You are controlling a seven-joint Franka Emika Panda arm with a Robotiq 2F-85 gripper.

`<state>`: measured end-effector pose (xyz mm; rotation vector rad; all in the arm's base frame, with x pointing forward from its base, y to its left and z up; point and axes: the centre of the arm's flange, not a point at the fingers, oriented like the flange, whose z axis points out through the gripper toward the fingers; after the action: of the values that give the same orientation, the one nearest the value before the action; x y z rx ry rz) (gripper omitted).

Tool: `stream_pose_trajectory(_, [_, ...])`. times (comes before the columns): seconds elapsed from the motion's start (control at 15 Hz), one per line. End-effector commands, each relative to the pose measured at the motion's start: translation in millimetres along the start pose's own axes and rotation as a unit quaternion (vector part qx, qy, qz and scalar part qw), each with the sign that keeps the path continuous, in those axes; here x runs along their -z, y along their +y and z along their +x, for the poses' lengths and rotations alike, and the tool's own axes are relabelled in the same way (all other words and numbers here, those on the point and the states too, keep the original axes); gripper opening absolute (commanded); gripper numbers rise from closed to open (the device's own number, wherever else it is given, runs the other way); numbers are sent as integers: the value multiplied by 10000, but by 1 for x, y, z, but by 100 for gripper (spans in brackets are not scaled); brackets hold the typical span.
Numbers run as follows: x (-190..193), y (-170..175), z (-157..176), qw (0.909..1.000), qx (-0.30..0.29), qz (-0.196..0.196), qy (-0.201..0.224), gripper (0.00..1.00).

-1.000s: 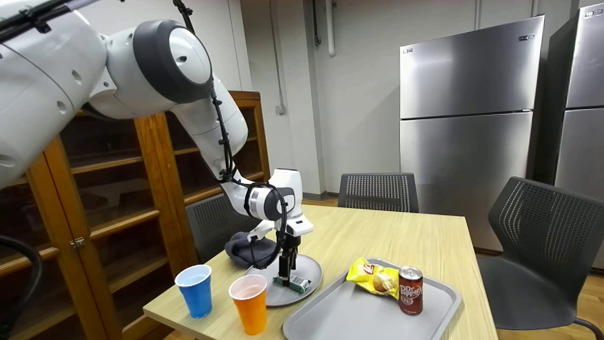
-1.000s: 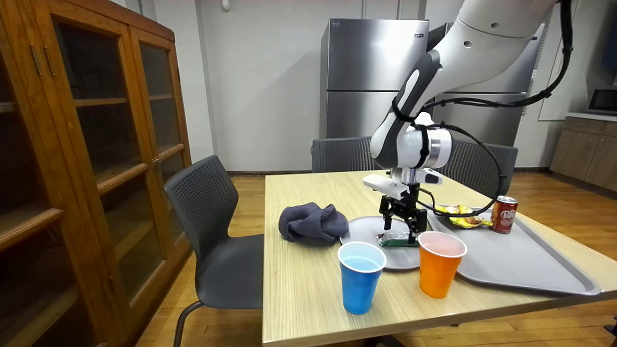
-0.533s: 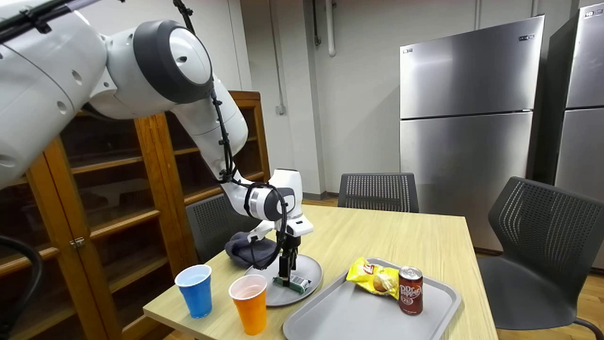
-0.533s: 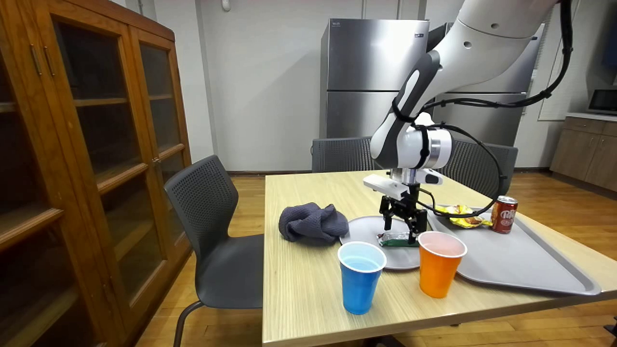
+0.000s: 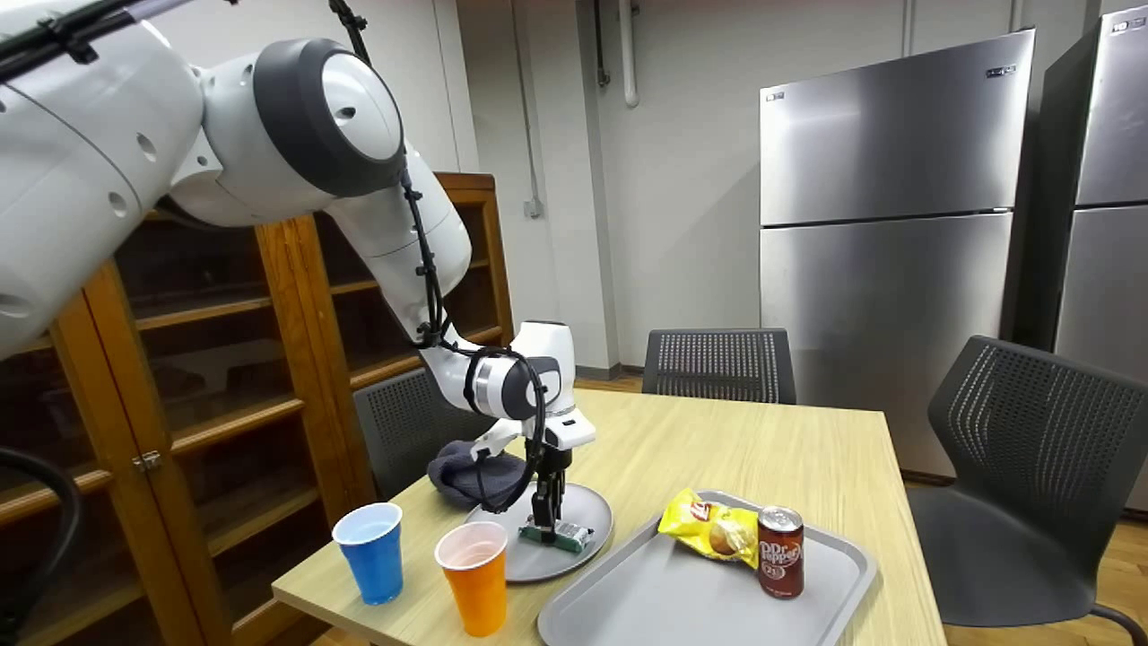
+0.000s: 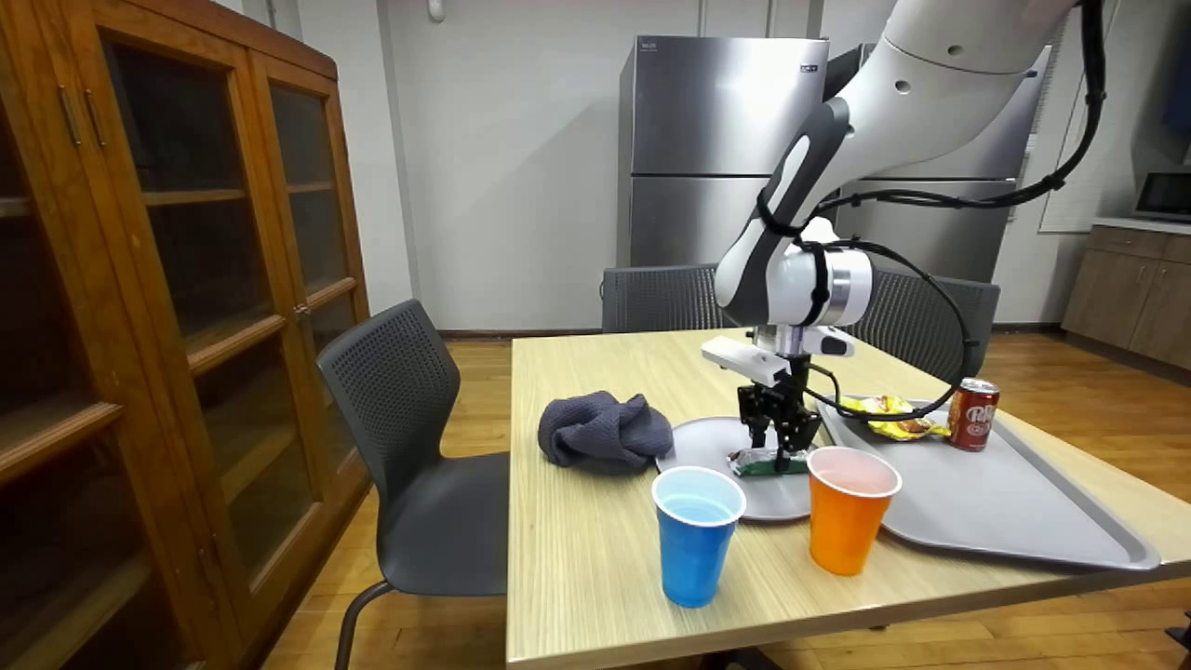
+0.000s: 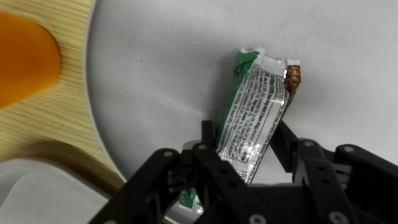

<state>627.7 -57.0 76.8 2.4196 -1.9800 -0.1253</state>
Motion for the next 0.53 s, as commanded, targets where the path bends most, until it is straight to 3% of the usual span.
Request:
stream_pose_trajectory(0.0, [2, 1, -1, 10000, 9, 58, -18, 20])
stream_pose_trajectory(0.07, [2, 1, -1, 10000, 13, 58, -20, 14])
stream_pose_trajectory(0.47, [8, 3, -3, 10000, 57, 31, -52, 13])
